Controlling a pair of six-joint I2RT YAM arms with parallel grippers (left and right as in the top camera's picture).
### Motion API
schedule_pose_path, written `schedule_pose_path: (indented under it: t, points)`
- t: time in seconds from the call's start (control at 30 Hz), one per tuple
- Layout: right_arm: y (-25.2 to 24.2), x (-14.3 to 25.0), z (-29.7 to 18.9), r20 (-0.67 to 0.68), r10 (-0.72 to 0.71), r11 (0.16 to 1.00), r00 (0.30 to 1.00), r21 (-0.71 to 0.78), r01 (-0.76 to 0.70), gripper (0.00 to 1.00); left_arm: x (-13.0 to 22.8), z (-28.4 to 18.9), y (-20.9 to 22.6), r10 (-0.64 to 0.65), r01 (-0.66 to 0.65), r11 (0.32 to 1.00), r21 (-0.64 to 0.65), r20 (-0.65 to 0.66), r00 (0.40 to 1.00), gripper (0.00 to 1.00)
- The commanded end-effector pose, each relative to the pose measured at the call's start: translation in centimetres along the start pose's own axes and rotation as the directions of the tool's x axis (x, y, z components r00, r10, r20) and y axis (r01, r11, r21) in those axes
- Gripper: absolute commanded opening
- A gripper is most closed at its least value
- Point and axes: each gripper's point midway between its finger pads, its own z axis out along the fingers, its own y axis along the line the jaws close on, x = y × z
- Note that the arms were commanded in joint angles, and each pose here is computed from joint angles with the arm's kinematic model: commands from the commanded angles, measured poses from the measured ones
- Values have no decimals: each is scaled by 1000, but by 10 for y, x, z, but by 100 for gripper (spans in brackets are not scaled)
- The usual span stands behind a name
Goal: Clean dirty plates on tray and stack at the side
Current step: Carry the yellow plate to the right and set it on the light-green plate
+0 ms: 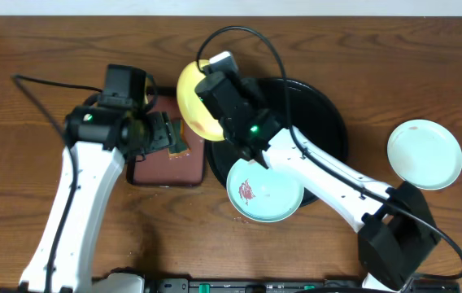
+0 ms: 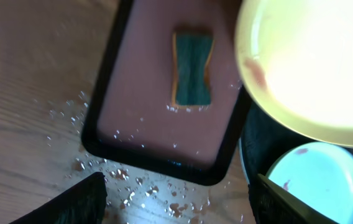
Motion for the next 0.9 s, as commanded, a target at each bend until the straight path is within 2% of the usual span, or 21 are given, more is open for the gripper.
schedule_pose_path:
  t: [0.0, 0.07, 0.23, 0.3, 0.4, 0.47, 0.5, 0.63, 0.77, 0.87]
  points:
    - [-45, -11, -10, 12, 250, 967, 968, 57, -250, 1, 3, 12, -2, -3, 3, 1000, 4, -42, 999, 74]
    - [-73, -6, -11, -3, 317, 944, 948, 101, -315, 1, 2, 13, -2, -3, 3, 1000, 3, -44, 999, 74]
    - [-146, -11, -36, 3, 282, 943, 959, 184, -277, 1, 2, 13, -2, 0, 0, 1000, 3, -43, 999, 81]
    - [-179, -4, -53, -13, 330, 927, 944, 196, -321, 1, 2, 13, -2, 0, 0, 1000, 3, -43, 999, 82]
    - [-221, 20, -71, -73, 484, 867, 872, 177, -466, 1, 2, 13, -2, 0, 0, 1000, 3, -44, 999, 84]
    - [-249, 46, -77, -135, 593, 801, 793, 196, -566, 1, 2, 13, -2, 0, 0, 1000, 3, -44, 999, 84]
    - [-263, 62, -78, -169, 642, 765, 748, 215, -607, 1, 2, 13, -2, 0, 0, 1000, 3, -44, 999, 91]
    - [-317, 126, -79, -271, 789, 614, 552, 297, -732, 1, 2, 13, -2, 0, 0, 1000, 2, -43, 999, 92]
    - [-359, 194, -76, -312, 888, 442, 338, 374, -816, 1, 2, 13, -2, 0, 0, 1000, 2, -43, 999, 92]
    - [-374, 253, -74, -331, 923, 339, 195, 464, -818, 1, 2, 13, -2, 0, 0, 1000, 2, -43, 999, 92]
